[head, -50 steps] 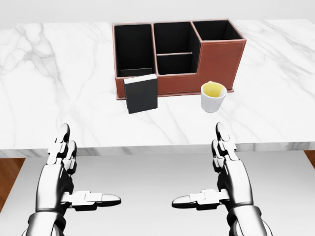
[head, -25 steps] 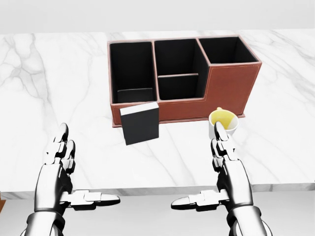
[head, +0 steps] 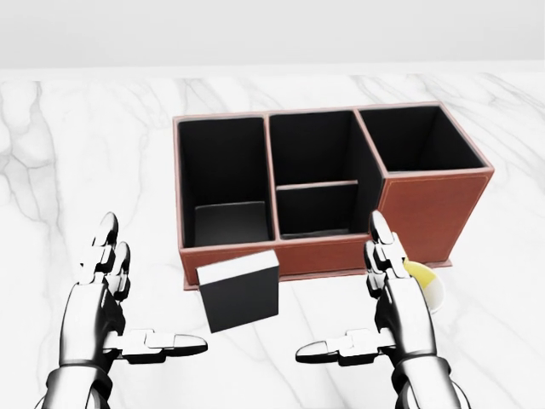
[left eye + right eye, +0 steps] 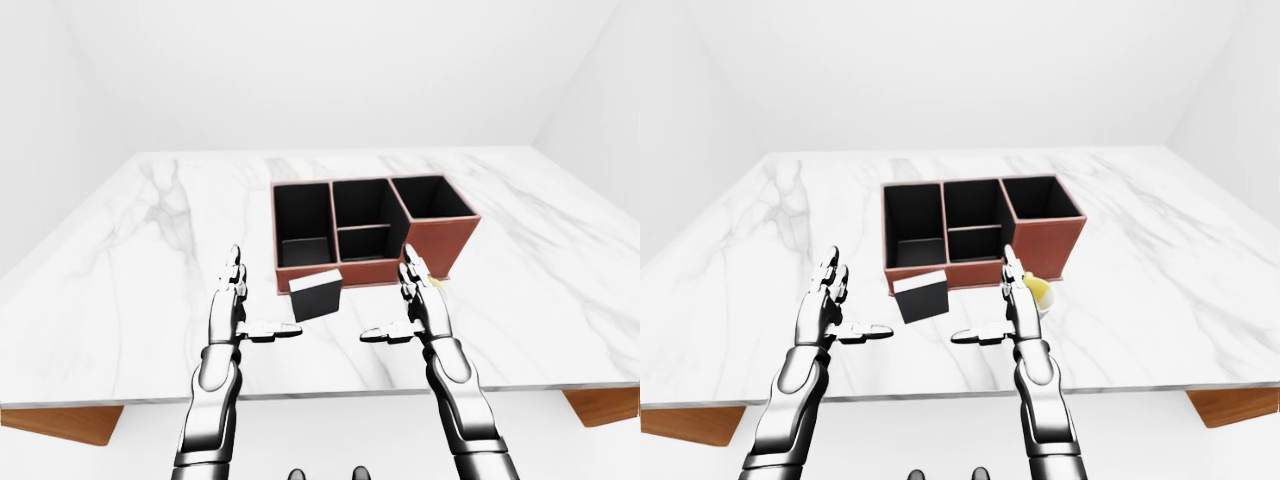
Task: Pick up the book and place it in the caddy.
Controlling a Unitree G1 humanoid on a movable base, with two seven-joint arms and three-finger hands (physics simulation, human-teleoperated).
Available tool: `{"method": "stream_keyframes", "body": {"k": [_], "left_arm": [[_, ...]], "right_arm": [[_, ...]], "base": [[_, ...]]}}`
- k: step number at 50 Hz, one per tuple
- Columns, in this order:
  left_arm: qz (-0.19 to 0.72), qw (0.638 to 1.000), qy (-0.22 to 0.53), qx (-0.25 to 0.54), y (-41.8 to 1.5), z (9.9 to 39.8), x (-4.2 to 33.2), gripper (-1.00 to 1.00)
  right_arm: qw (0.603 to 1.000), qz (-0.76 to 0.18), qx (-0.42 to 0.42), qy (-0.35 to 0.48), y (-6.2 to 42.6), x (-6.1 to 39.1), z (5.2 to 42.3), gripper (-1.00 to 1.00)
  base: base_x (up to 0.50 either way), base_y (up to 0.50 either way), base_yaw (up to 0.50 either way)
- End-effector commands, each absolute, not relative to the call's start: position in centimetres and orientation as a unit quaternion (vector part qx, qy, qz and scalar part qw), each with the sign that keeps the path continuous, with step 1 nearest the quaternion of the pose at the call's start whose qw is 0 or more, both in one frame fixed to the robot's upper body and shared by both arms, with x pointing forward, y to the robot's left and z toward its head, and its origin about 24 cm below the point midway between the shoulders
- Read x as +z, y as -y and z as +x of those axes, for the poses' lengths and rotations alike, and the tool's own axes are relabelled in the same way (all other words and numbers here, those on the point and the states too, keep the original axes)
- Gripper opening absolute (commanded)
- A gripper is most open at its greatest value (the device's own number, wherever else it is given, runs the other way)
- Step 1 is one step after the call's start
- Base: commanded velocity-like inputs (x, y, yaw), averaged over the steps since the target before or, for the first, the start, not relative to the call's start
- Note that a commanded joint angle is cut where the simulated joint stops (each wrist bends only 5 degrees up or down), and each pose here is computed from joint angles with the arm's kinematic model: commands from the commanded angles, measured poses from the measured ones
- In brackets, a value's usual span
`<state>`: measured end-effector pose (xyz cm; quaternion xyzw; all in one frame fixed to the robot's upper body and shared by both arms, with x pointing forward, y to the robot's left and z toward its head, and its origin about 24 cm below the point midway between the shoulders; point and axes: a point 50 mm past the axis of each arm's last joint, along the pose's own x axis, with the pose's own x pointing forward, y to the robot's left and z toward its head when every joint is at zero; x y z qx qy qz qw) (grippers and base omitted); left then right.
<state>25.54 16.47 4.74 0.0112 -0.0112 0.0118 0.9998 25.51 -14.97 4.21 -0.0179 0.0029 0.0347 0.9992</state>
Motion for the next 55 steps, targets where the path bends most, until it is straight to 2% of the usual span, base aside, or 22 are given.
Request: {"method": "stream_keyframes", "body": {"k": [1,21,28,33,36,39,50,54,55], "left_arm": [[0.009,1.0,0.01,0.012,-16.5,25.5,4.7,1.0],[0.009,1.0,0.009,0.014,-16.6,25.6,4.7,1.0],[0.009,1.0,0.009,0.015,-16.6,25.5,4.7,1.0],[0.008,1.0,0.009,0.015,-16.6,25.6,4.7,1.0],[0.009,1.0,0.009,0.016,-16.7,25.5,4.6,1.0],[0.009,1.0,0.009,0.016,-16.6,25.5,4.6,1.0],[0.009,1.0,0.01,0.017,-16.7,25.5,4.6,1.0],[0.009,1.0,0.01,0.017,-16.7,25.5,4.6,1.0],[0.009,1.0,0.01,0.017,-16.7,25.5,4.7,1.0]], "right_arm": [[0.999,-0.019,0.035,-0.011,14.9,3.9,25.6,1.0],[0.998,-0.031,0.043,-0.02,14.5,3.8,25.5,1.0],[0.995,-0.095,0.031,-0.024,14.1,4.2,25.8,1.0],[0.994,-0.103,0.046,-0.009,13.6,4.9,25.7,1.0],[0.987,-0.143,0.058,0.046,12.6,7.3,25.4,1.0],[0.985,-0.153,0.059,0.053,12.4,7.7,25.3,1.0],[0.944,-0.296,0.105,0.102,10.6,9.9,25.5,1.0],[0.939,-0.308,0.112,0.104,10.5,10.2,25.5,1.0],[0.925,-0.339,0.122,0.121,10.2,11.2,25.6,1.0]], "base": [[0.39,0.0,0.0],[0.02,0.0,0.0],[0.0,0.0,0.0],[0.0,0.0,0.0],[0.0,0.0,0.0],[0.0,0.0,0.0],[0.0,0.0,0.0],[0.0,0.0,0.0],[0.0,0.0,0.0]]}}
